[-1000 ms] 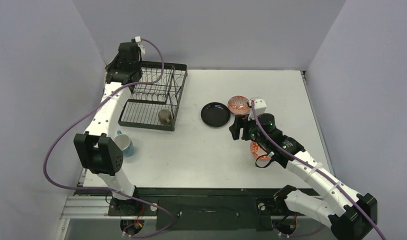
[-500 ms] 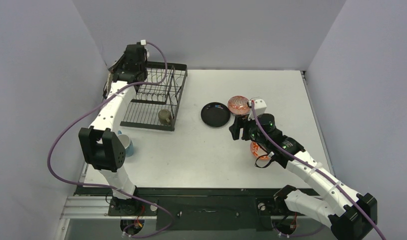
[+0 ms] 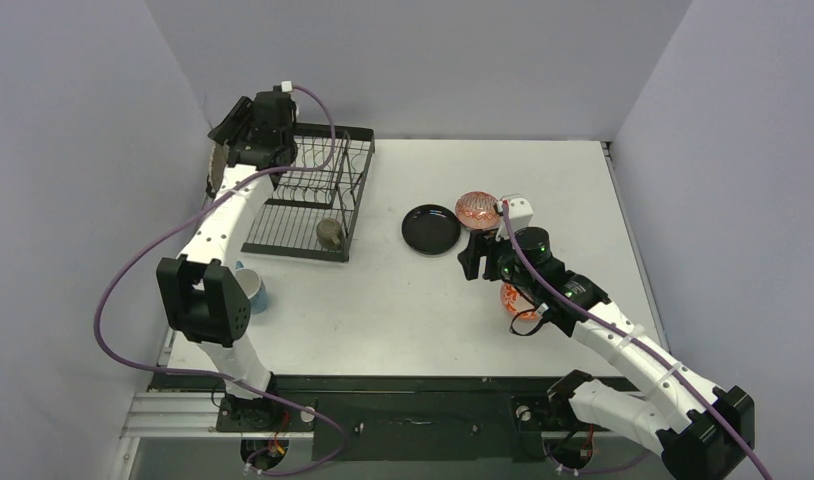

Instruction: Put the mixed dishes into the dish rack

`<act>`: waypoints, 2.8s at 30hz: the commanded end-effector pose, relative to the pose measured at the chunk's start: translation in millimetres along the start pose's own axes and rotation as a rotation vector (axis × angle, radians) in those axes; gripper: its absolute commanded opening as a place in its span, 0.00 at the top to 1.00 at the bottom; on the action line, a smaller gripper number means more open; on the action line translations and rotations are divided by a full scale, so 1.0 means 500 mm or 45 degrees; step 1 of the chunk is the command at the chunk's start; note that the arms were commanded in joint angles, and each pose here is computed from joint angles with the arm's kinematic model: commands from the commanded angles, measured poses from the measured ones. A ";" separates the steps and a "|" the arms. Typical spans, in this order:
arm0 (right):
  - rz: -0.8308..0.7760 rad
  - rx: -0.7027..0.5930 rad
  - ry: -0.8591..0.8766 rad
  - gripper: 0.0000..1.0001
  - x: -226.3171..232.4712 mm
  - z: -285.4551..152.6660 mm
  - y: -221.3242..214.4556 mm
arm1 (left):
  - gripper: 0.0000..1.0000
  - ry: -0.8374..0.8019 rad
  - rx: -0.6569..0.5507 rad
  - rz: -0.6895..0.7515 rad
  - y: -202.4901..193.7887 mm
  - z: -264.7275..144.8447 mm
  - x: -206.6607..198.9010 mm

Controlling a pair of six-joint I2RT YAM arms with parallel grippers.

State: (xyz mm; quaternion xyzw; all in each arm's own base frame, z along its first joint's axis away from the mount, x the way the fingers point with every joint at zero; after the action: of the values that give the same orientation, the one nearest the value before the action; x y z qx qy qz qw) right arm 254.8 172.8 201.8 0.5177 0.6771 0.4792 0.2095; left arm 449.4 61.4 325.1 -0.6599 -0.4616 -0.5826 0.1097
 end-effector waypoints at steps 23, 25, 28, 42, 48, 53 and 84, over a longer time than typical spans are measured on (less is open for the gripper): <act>-0.003 -0.069 0.043 0.34 0.012 -0.004 0.021 | 0.50 -0.221 -0.123 -0.724 -0.040 -0.026 0.076; -0.003 -0.068 0.043 0.34 0.013 -0.004 0.021 | 0.53 -0.238 -0.114 -0.754 -0.047 -0.019 0.070; -0.002 -0.065 0.041 0.34 0.012 -0.003 0.019 | 0.60 -0.266 -0.118 -0.771 -0.049 -0.015 0.063; -0.002 -0.064 0.045 0.34 0.013 -0.002 0.019 | 0.85 -0.208 -0.012 -0.649 -0.085 0.003 0.068; 0.000 -0.063 0.046 0.34 0.013 -0.001 0.018 | 0.88 -0.211 -0.023 -0.557 -0.063 -0.014 0.060; -0.001 -0.062 0.048 0.34 0.014 0.000 0.018 | 0.54 -0.210 -0.025 -0.629 -0.053 -0.025 0.073; 0.728 -0.060 0.039 0.34 -0.006 0.221 0.031 | 0.04 -1.940 -0.938 -1.405 0.049 -0.651 -0.043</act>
State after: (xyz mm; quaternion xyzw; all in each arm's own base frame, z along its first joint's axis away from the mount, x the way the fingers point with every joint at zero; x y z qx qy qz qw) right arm 325.9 199.7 157.9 0.6727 0.5578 0.4725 0.1141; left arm 274.2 -122.0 409.7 -0.5376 -0.5073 -0.2180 -0.6373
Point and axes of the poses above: each gripper's point midway between its finger pads, its own z axis out along the fingers, its own x axis along the line the jaws close on, y = z × x, the point moved 2 cm from there along -z, back along the fingers, and after that the axes turned 1 degree about -z, right-handed, at the moved point
